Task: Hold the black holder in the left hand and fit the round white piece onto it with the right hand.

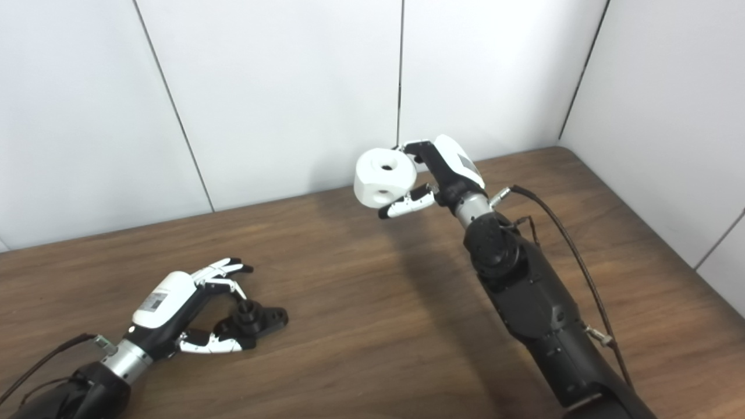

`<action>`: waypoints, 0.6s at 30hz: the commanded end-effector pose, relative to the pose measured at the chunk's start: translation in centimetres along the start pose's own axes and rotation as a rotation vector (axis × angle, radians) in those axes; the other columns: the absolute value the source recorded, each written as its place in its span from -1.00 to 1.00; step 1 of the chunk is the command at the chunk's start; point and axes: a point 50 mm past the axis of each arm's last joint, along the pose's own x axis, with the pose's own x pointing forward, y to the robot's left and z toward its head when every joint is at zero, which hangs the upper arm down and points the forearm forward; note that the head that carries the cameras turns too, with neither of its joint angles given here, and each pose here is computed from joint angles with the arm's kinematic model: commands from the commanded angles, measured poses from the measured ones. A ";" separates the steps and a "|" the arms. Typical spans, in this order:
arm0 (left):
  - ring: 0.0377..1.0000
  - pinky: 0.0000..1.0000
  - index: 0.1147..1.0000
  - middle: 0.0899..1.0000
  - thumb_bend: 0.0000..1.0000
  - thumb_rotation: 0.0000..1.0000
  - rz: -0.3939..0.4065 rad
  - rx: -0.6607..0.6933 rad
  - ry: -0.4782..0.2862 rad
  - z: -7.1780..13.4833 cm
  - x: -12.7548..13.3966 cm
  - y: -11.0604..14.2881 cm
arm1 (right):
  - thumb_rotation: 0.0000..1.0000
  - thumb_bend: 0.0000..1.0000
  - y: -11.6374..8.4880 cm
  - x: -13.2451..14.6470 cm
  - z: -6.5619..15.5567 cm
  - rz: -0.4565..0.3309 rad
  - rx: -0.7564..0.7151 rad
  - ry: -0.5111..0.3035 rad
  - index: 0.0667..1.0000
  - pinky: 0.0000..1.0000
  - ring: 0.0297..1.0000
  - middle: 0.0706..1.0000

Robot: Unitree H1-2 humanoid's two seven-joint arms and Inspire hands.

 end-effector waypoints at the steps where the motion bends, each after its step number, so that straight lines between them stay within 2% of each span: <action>1: 0.83 0.70 -0.18 0.68 0.05 -0.88 -0.436 0.037 0.056 0.0 -5.8 -8.5 | -0.73 0.05 -2.9 1.6 5.4 -0.075 -0.013 -0.160 -0.11 0.57 0.68 0.51; 7: 0.85 0.71 -0.17 0.71 0.05 -0.88 -0.431 0.045 0.046 0.2 -5.4 -8.4 | -0.74 0.05 -1.6 0.8 7.8 0.016 -0.020 -0.229 -0.11 0.55 0.69 0.54; 11: 0.85 0.70 -0.18 0.71 0.05 -0.88 -0.420 0.046 0.035 0.5 -4.9 -8.6 | -0.73 0.05 0.0 0.5 9.7 0.104 -0.026 -0.260 -0.11 0.58 0.71 0.56; 15: 0.84 0.69 -0.18 0.70 0.05 -0.88 -0.404 0.031 0.028 0.9 -4.4 -8.8 | -0.74 0.05 1.6 0.3 10.7 0.162 -0.012 -0.283 -0.11 0.63 0.75 0.57; 18: 0.82 0.67 -0.18 0.68 0.05 -0.87 -0.403 0.026 0.021 1.2 -4.0 -8.9 | -0.74 0.05 3.1 0.2 11.5 0.202 -0.014 -0.306 -0.12 0.57 0.72 0.54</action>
